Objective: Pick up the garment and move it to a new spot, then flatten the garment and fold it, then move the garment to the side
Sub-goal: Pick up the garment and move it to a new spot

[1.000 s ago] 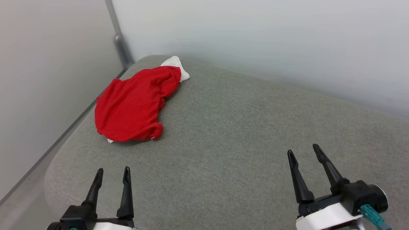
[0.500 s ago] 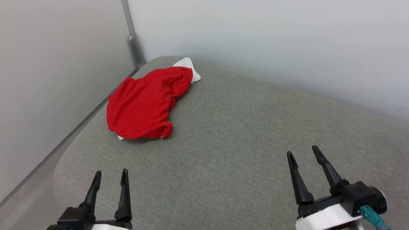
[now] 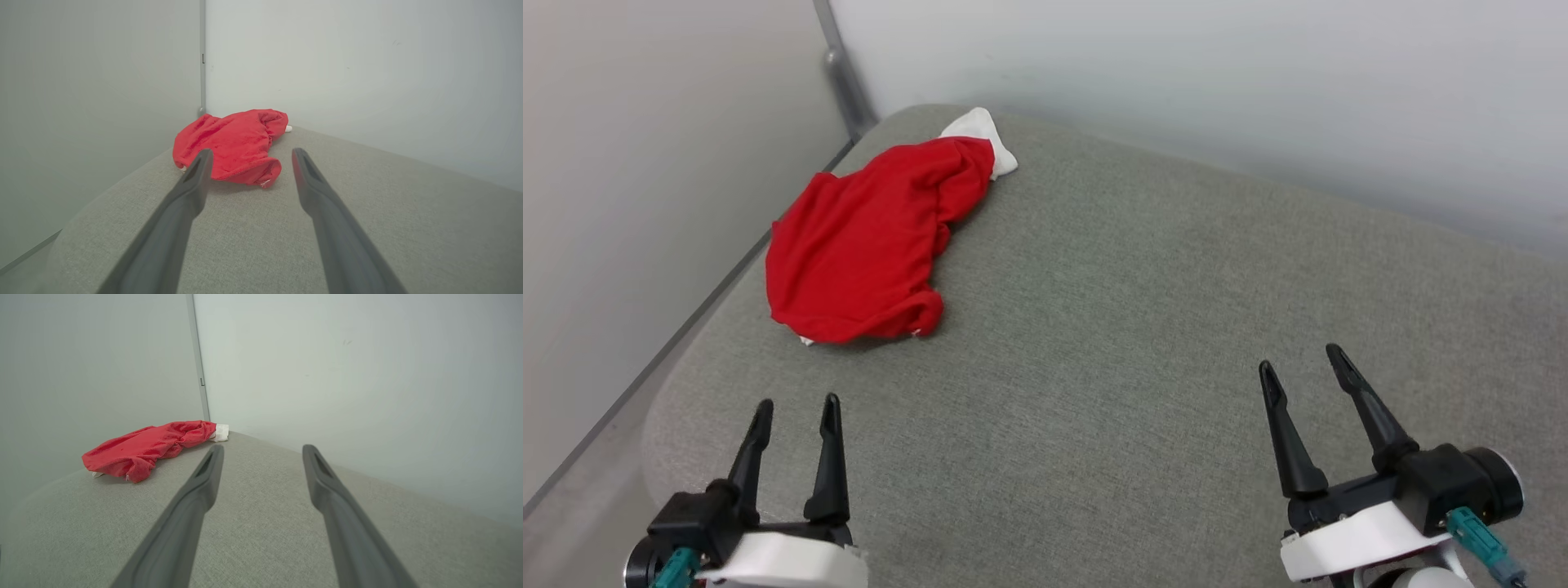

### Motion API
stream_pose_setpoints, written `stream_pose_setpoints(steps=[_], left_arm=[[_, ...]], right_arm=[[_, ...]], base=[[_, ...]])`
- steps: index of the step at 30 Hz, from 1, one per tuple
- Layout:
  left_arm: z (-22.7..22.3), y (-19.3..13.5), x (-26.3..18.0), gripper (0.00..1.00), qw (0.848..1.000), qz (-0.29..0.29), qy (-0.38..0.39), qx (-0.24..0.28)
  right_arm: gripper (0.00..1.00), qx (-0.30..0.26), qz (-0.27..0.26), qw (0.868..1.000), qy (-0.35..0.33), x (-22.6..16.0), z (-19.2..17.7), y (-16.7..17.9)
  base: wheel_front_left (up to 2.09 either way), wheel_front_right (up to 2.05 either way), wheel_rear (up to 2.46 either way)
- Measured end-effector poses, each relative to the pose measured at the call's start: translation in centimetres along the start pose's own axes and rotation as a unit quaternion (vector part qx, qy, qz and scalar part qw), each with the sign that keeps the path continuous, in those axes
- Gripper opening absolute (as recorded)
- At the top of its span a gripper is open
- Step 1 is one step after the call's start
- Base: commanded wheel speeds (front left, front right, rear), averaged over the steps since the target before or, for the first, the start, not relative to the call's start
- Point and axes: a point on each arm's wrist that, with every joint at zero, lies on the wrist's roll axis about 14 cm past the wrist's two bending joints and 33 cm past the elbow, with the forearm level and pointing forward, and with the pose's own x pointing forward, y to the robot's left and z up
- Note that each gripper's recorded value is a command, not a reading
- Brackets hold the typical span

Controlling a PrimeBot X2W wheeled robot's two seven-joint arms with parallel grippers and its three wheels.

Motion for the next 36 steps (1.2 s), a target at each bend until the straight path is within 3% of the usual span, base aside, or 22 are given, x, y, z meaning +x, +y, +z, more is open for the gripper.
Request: stream_pose_setpoints(steps=[12, 17, 20, 23, 28, 32, 36], left_arm=[[-0.3, -2.7, 12.7, 1.0, 0.992, -0.097, 0.008, 0.085], [-1.3, -2.5, 18.2, 1.0, 0.99, -0.104, 0.064, 0.065], [-3.4, -1.5, 22.1, 1.0, 0.977, -0.105, 0.166, 0.078], [-6.4, -0.6, 23.8, 1.0, 0.956, -0.088, 0.271, 0.066], [-11.3, 0.2, 24.1, 1.0, 0.902, -0.06, 0.428, 0.006], [-14.1, 1.2, 23.7, 1.0, 0.864, -0.039, 0.502, 0.005], [-16.7, 0.8, 23.1, 1.0, 0.836, -0.034, 0.547, -0.008]], right_arm=[[1.0, -0.012, -0.048, 0.999, 0.021, 1.6, -4.1, -5.3], [1.0, -0.013, -0.067, 0.997, 0.036, 1.4, -6.0, -7.2], [1.0, -0.013, -0.083, 0.995, 0.052, 1.0, -7.9, -8.6], [1.0, -0.011, -0.095, 0.993, 0.064, 0.6, -9.2, -9.6], [1.0, -0.008, -0.113, 0.99, 0.089, -0.5, -11.3, -11.0], [1.0, -0.006, -0.124, 0.987, 0.104, -1.3, -12.5, -11.8], [1.0, -0.007, -0.131, 0.985, 0.112, -1.8, -13.2, -12.3]], base=[[0.0, 0.0, 0.0], [0.0, 0.0, 0.0], [0.0, 0.0, 0.0], [0.0, 0.0, 0.0], [0.0, 0.0, 0.0], [0.0, 0.0, 0.0], [0.0, 0.0, 0.0]])
